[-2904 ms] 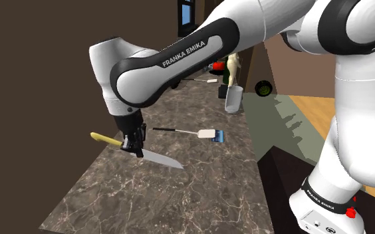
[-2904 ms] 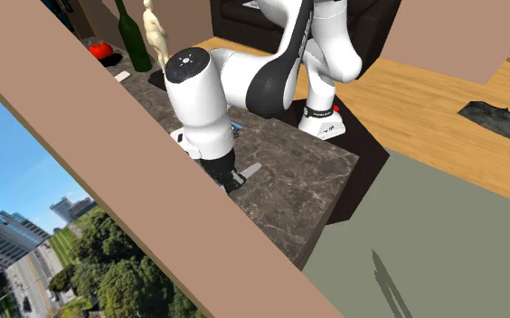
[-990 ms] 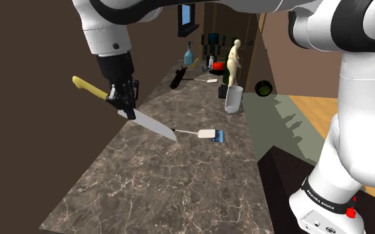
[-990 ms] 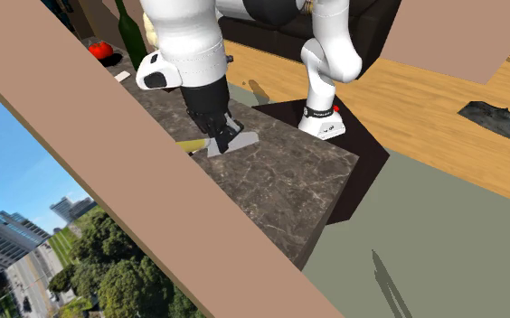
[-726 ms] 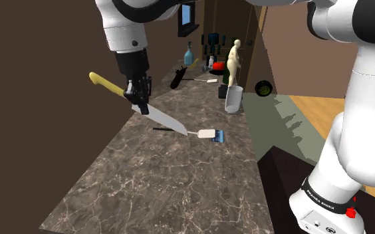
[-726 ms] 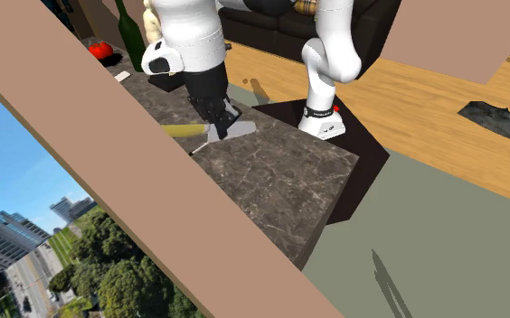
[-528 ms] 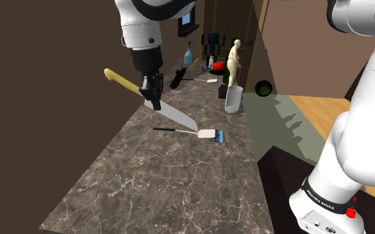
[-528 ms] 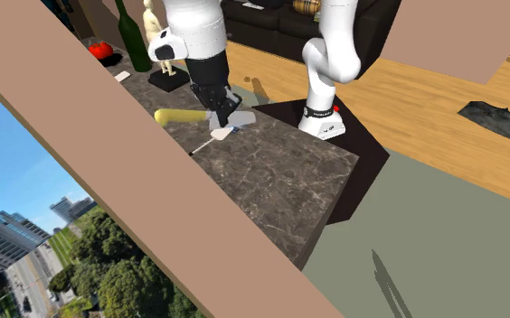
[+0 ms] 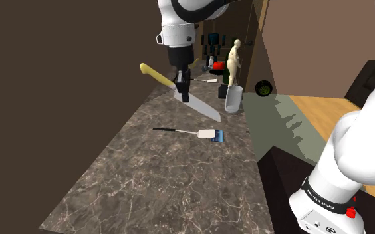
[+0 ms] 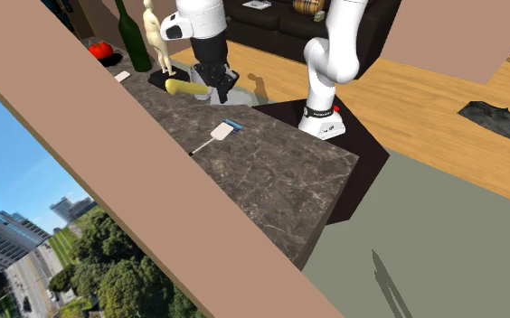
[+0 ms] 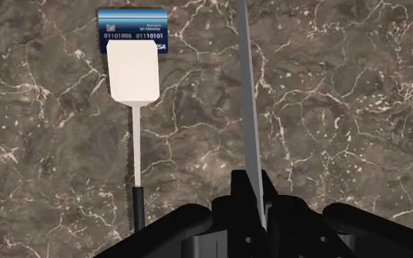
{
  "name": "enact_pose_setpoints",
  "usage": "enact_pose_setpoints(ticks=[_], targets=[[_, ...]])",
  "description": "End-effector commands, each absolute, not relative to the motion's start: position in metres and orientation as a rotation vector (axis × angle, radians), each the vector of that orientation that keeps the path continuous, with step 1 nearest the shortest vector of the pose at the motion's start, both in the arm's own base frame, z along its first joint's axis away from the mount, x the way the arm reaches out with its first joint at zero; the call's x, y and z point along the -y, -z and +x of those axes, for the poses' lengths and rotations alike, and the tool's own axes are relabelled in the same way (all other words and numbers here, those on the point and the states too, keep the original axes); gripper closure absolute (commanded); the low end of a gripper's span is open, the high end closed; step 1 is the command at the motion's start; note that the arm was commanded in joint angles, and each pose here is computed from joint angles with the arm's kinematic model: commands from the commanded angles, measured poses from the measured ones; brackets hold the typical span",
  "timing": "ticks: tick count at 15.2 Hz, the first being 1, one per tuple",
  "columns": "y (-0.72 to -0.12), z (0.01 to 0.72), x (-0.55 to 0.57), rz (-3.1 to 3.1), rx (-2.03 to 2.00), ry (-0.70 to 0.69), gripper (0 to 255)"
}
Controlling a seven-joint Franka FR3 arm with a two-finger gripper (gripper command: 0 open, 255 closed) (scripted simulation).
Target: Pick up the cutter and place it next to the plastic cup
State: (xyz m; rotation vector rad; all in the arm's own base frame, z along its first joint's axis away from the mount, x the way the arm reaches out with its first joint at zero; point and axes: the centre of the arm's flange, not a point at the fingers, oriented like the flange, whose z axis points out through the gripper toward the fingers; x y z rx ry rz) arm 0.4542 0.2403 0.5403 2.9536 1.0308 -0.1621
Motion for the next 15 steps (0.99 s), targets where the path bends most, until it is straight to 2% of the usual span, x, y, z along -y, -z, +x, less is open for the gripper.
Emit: enact_pose_setpoints(ticks=[1, 15], targets=[[-0.543, 0.447, -0.213, 2.954, -1.033, 0.162, 255], [-0.543, 0.418, -0.030, 2.954, -1.033, 0.162, 255]])
